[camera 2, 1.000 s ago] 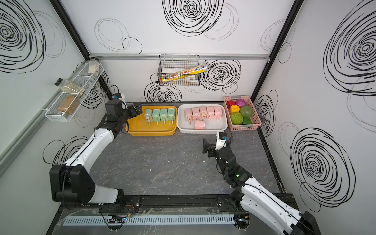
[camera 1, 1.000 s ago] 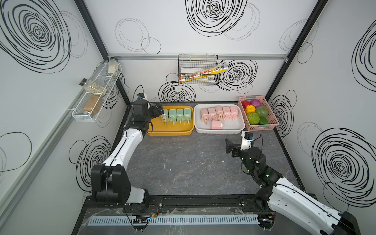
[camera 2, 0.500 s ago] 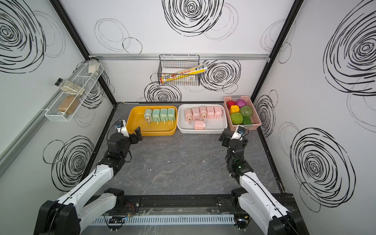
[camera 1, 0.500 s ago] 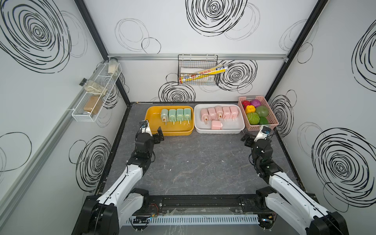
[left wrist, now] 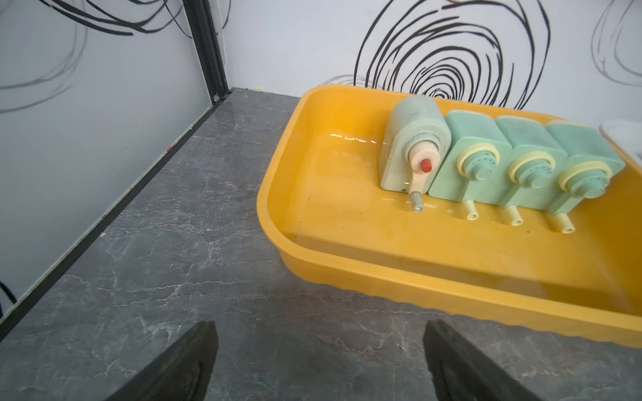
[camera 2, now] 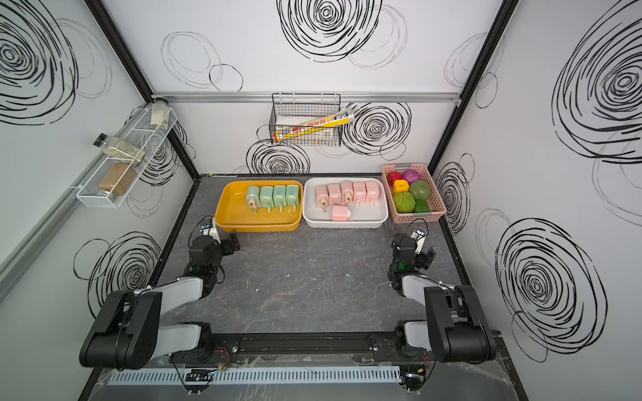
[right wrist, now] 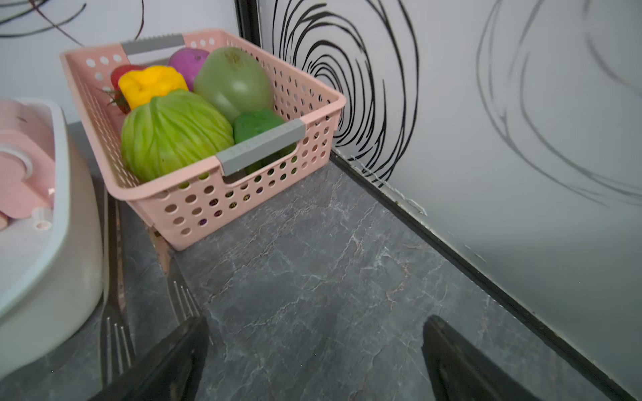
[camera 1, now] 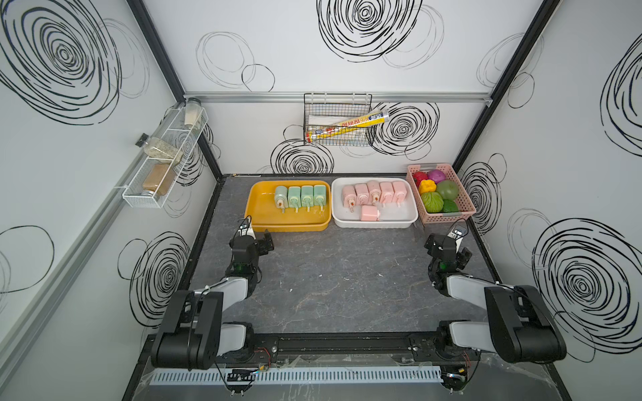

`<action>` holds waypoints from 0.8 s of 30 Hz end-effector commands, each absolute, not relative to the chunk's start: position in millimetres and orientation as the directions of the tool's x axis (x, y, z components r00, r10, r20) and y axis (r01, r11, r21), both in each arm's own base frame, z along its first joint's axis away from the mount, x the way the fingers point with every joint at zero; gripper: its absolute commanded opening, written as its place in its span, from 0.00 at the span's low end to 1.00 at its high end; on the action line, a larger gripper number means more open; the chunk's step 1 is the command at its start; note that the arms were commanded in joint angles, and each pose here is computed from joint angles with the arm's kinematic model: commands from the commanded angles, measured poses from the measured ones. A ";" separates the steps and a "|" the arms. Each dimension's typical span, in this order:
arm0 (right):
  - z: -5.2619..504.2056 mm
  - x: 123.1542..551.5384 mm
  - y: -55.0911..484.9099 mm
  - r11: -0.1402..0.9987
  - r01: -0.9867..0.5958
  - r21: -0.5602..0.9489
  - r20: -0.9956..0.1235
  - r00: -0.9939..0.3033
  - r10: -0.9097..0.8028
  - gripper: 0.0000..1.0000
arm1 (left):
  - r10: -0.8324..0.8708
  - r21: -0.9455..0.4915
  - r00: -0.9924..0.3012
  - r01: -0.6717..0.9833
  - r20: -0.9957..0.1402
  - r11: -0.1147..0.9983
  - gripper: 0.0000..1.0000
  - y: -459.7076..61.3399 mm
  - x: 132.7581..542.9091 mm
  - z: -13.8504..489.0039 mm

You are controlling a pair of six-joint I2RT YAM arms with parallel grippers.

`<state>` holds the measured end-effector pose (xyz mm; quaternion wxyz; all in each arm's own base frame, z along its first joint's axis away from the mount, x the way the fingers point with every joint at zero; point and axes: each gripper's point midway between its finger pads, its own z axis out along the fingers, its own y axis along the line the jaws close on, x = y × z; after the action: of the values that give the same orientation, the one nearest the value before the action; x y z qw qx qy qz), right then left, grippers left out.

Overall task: Place the pencil sharpeners by color into the storage box
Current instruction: Reset both arms

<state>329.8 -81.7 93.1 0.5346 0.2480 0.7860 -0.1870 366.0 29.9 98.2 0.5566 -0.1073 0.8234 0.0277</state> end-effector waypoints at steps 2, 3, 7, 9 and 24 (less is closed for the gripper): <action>114.3 372.4 -66.0 0.891 0.453 -0.020 -0.950 -0.286 0.124 1.00 | -0.117 -0.094 -0.204 -0.118 -0.972 0.988 0.99 21.7 396.4 141.5; 112.8 379.1 -60.3 0.914 0.406 -0.021 -0.947 -0.302 0.112 1.00 | -0.110 -0.089 -0.189 -0.118 -0.976 0.989 0.99 22.5 396.7 143.0; 117.3 395.6 -38.0 0.970 0.243 -0.002 -0.956 -0.285 0.070 1.00 | -0.092 -0.081 -0.187 -0.068 -0.978 0.994 0.99 14.0 398.9 143.1; 116.2 399.3 -32.6 0.978 0.209 -0.003 -0.954 -0.294 0.060 1.00 | -0.058 -0.052 -0.198 -0.037 -0.978 0.998 0.99 4.4 401.4 140.8; 130.0 376.3 -15.6 0.993 0.114 0.005 -0.987 -0.162 0.023 1.00 | -0.009 -0.005 -0.063 -0.077 -0.998 0.997 0.99 -1.0 369.2 144.4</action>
<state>380.9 -21.1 110.1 0.6085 0.0590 0.7903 -0.0409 367.0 -5.8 118.8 0.6445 -0.0172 0.7644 0.0083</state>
